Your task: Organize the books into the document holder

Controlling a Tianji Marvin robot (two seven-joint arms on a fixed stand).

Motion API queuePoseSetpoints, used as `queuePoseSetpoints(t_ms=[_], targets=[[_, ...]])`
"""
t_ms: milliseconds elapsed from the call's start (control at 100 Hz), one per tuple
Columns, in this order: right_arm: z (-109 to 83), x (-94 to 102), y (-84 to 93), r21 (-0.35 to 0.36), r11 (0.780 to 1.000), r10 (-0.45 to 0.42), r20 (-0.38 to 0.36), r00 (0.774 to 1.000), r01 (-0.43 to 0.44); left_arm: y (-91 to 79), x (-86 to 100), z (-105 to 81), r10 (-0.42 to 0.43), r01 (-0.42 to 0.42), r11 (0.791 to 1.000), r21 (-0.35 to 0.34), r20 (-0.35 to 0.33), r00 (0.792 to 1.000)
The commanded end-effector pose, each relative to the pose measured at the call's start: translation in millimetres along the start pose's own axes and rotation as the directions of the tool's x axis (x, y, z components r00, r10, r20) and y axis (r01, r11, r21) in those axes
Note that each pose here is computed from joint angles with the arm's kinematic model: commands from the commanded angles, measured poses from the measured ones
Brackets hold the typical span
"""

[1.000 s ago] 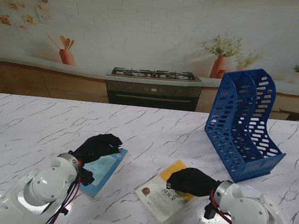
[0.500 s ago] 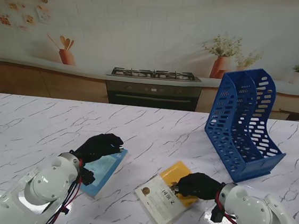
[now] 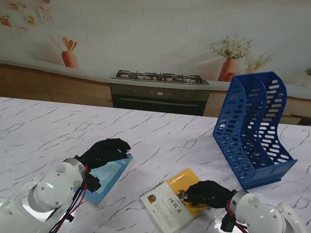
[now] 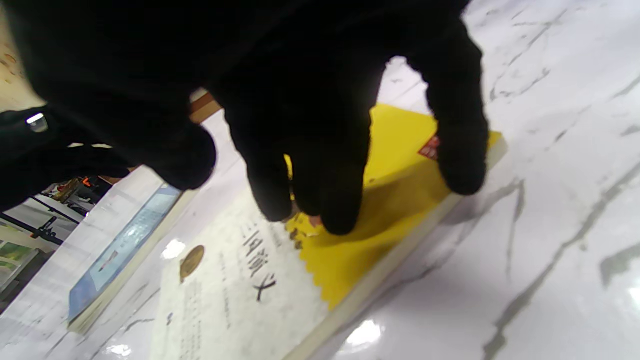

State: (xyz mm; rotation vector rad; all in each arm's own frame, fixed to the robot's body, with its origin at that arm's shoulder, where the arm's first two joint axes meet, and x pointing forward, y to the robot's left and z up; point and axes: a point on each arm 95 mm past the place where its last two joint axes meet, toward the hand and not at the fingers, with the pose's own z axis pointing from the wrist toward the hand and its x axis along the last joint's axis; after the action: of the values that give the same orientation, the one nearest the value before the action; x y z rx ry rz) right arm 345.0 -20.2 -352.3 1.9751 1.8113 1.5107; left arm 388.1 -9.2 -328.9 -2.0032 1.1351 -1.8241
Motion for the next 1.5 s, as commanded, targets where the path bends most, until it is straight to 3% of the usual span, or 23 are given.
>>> queuePoseSetpoints(t_ms=[0, 470, 650, 920, 1140, 1350, 1490], targets=[[7.2, -18.1, -25.6, 0.060, 0.998, 0.030, 0.034, 0.999, -0.032, 4.2, 2.2, -2.0, -0.007, 0.007, 1.000, -0.012, -0.019, 1.000], [39.1, -20.3, 8.3, 0.020, 0.998, -0.055, -0.080, 0.995, 0.056, 6.2, 3.2, -2.5, -0.009, 0.009, 1.000, -0.020, -0.017, 1.000], [59.9, -15.0, 27.7, 0.005, 0.992, -0.127, -0.168, 0.978, 0.130, 7.4, 3.5, -2.0, -0.017, 0.016, 1.000, -0.026, -0.020, 1.000], [80.5, -8.7, 38.6, 0.002, 0.990, -0.135, -0.256, 0.957, 0.141, 11.0, 2.8, 1.3, -0.033, 0.032, 0.998, -0.055, -0.019, 0.999], [68.1, -5.1, 33.7, -0.033, 0.992, -0.128, -0.253, 0.959, 0.124, 15.1, 3.1, 5.0, -0.030, 0.029, 0.997, -0.068, -0.013, 0.999], [47.8, 7.8, 37.6, -0.134, 0.987, -0.126, -0.271, 0.954, 0.092, 18.9, 3.7, 9.4, -0.042, 0.041, 0.996, -0.073, -0.012, 0.999], [39.4, 13.2, 44.2, -0.206, 0.973, -0.150, -0.244, 0.958, 0.100, 19.2, 4.2, 13.1, -0.074, 0.073, 0.994, -0.077, -0.012, 0.997]])
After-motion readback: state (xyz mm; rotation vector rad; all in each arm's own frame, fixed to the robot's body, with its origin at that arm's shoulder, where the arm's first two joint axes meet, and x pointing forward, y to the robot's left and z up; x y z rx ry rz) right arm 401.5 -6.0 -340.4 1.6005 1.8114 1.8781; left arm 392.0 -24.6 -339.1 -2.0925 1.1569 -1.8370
